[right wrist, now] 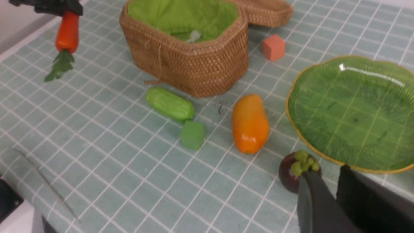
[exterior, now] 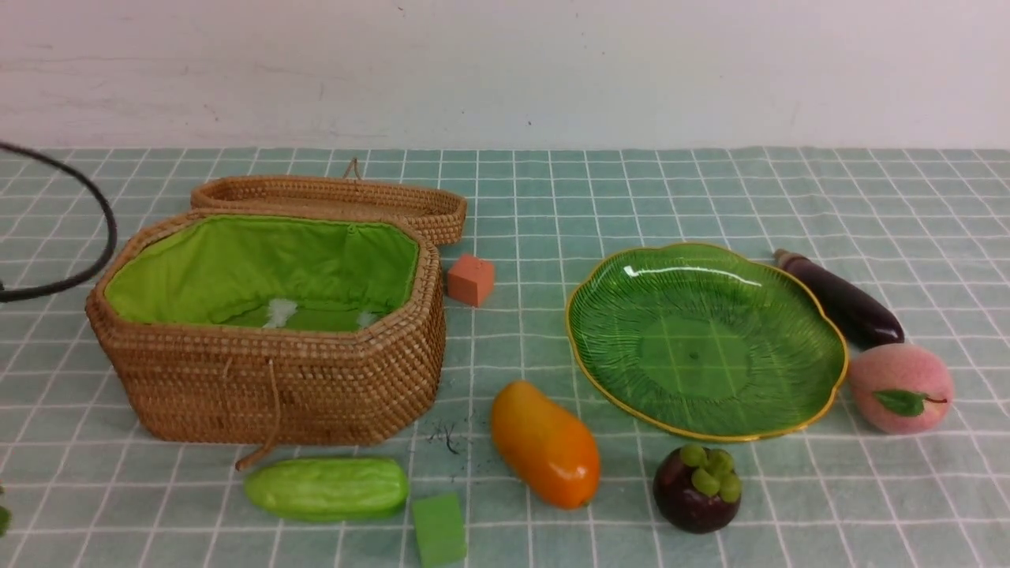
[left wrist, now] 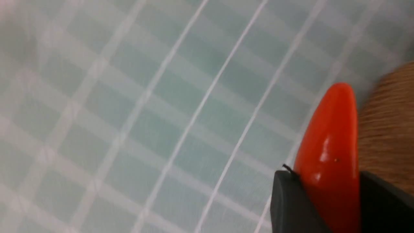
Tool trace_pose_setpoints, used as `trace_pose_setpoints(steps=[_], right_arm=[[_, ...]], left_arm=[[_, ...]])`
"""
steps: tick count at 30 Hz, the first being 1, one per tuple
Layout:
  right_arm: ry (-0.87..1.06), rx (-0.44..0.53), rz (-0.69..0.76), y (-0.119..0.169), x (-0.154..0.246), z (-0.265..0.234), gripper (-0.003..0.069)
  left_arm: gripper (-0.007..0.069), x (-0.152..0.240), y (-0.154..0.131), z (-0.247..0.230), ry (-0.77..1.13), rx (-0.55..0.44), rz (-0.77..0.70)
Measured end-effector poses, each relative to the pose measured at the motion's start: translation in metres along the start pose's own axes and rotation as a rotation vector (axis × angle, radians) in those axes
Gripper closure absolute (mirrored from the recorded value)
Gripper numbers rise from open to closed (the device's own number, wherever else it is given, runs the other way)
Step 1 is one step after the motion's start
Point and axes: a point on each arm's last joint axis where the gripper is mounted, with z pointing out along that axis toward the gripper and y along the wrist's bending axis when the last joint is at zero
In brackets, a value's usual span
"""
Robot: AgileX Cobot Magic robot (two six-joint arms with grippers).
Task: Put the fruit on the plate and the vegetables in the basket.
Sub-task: Use the left arm to grab a carrot and put it into the left basket
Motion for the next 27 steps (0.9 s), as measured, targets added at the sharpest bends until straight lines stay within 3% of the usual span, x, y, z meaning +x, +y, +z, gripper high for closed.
trace_pose_setpoints(steps=[1, 3, 6, 7, 8, 12, 17, 27], right_arm=[[-0.015, 0.006, 0.0, -0.001, -0.001, 0.0, 0.0536], [-0.084, 0.035, -0.014, -0.003, -0.008, 0.0, 0.0536], [-0.113, 0.046, -0.038, -0.004, -0.011, -0.001, 0.0533], [-0.125, 0.049, -0.054, -0.003, -0.013, -0.003, 0.0533], [-0.135, 0.045, -0.062, -0.002, -0.015, -0.005, 0.0532], [-0.165, 0.002, -0.086, 0.008, -0.025, -0.018, 0.0529], [-0.143, -0.055, -0.086, 0.016, -0.026, -0.025, 0.0526], [-0.102, -0.104, -0.075, 0.02, -0.023, -0.025, 0.0525]], left_arm=[[0.0393, -0.006, -0.009, -0.015, -0.061, 0.029, 0.101], [0.0393, -0.02, -0.05, -0.054, -0.259, 0.134, 0.515], [0.0393, -0.022, -0.083, -0.074, -0.374, 0.203, 0.808], [0.0393, -0.02, -0.106, -0.082, -0.441, 0.238, 1.038], [0.0393, -0.017, -0.12, -0.087, -0.478, 0.262, 1.165], [0.0393, -0.005, -0.172, -0.071, -0.524, 0.334, 1.525], [0.0393, 0.004, -0.201, -0.023, -0.44, 0.35, 1.66], [0.0381, 0.018, -0.22, 0.023, -0.401, 0.369, 1.693]])
